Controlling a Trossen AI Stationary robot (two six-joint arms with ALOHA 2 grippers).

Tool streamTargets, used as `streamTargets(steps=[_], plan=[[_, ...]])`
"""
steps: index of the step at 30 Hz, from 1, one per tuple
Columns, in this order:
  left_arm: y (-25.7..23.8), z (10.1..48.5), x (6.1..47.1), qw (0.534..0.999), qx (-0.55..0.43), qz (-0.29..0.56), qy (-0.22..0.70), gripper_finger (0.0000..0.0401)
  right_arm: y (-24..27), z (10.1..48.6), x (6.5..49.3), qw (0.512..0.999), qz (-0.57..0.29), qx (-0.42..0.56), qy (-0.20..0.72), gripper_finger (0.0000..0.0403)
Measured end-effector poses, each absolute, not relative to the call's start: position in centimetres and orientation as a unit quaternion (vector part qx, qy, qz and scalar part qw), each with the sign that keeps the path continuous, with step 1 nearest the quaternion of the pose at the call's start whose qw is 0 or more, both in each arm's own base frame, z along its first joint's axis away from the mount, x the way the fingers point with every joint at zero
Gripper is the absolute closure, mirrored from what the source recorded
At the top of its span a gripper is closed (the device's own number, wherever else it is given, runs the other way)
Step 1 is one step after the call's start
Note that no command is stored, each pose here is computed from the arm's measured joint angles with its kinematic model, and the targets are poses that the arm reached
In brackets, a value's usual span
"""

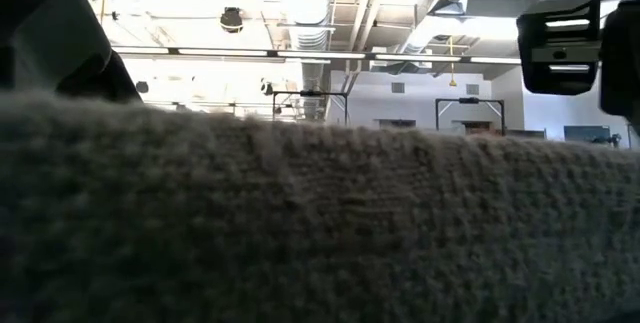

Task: Roll towel into tight, uniform cylinder
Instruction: Roll the gray towel

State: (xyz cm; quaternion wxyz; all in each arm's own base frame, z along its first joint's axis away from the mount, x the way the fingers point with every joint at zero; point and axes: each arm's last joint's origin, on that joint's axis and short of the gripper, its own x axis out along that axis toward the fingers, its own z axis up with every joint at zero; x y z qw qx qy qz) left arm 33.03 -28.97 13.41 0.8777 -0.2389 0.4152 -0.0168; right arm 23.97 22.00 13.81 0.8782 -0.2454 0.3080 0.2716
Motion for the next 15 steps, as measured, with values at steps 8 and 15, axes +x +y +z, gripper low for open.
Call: streamTargets(steps=[8, 15], plan=[[-29.0, 13.4, 33.0, 0.878, -0.235, -0.018, 0.415, 0.0401, 21.6, 13.7, 24.4, 0.882, 0.255, -0.252, 0.307, 0.0221], [-29.0, 13.4, 33.0, 0.878, -0.235, -0.018, 0.416, 0.0401, 20.8, 13.2, 25.1, 0.882, 0.242, -0.248, 0.321, 0.0223]])
